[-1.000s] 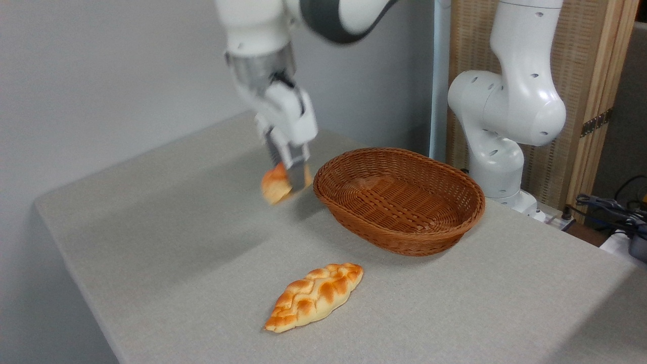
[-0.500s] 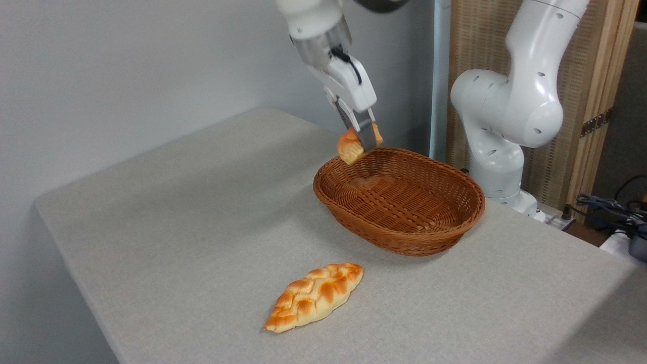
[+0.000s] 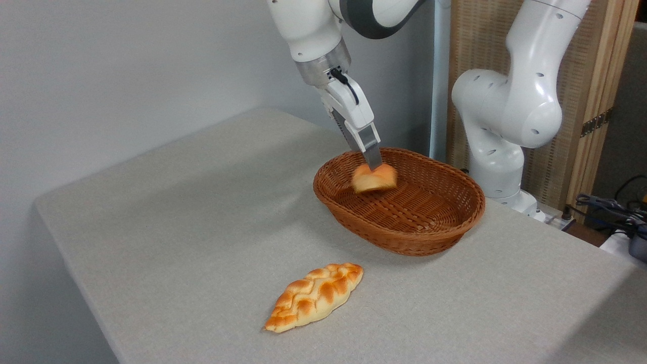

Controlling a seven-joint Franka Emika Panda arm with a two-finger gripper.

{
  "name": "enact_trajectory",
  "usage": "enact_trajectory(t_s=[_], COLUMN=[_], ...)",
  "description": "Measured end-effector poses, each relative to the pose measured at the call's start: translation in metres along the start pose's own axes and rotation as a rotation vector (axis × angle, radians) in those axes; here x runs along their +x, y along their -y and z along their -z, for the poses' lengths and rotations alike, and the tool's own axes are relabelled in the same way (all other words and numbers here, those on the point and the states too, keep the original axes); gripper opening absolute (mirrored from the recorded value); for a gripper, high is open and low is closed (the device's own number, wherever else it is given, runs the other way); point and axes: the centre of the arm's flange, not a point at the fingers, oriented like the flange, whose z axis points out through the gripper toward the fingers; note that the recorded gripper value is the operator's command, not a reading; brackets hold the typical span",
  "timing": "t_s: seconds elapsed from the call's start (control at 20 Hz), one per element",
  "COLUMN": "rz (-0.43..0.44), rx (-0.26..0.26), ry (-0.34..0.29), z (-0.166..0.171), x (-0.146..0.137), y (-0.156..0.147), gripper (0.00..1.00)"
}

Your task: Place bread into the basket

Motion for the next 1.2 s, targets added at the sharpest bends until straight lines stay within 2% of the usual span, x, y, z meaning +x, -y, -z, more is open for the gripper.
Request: enact_trajectory(t_s=[0.3,0.45,0.75,0.9,1.2], rz=[-0.007,0.002,0.093,0.152,0.218], rx=[-0.002,0.036,0.191,0.253,0.282], ry=[0.005,-0.038,-0.226,-0.297,-0.341], z=[-0.004,0.007,0.101,0.137,0.181], x=[0.003,0.004,-0.021,-0.033,-0.023], y=[0.0,0.005,0.033,0.061,0.134], gripper=[1.0,1.0,1.0,1.0,1.0])
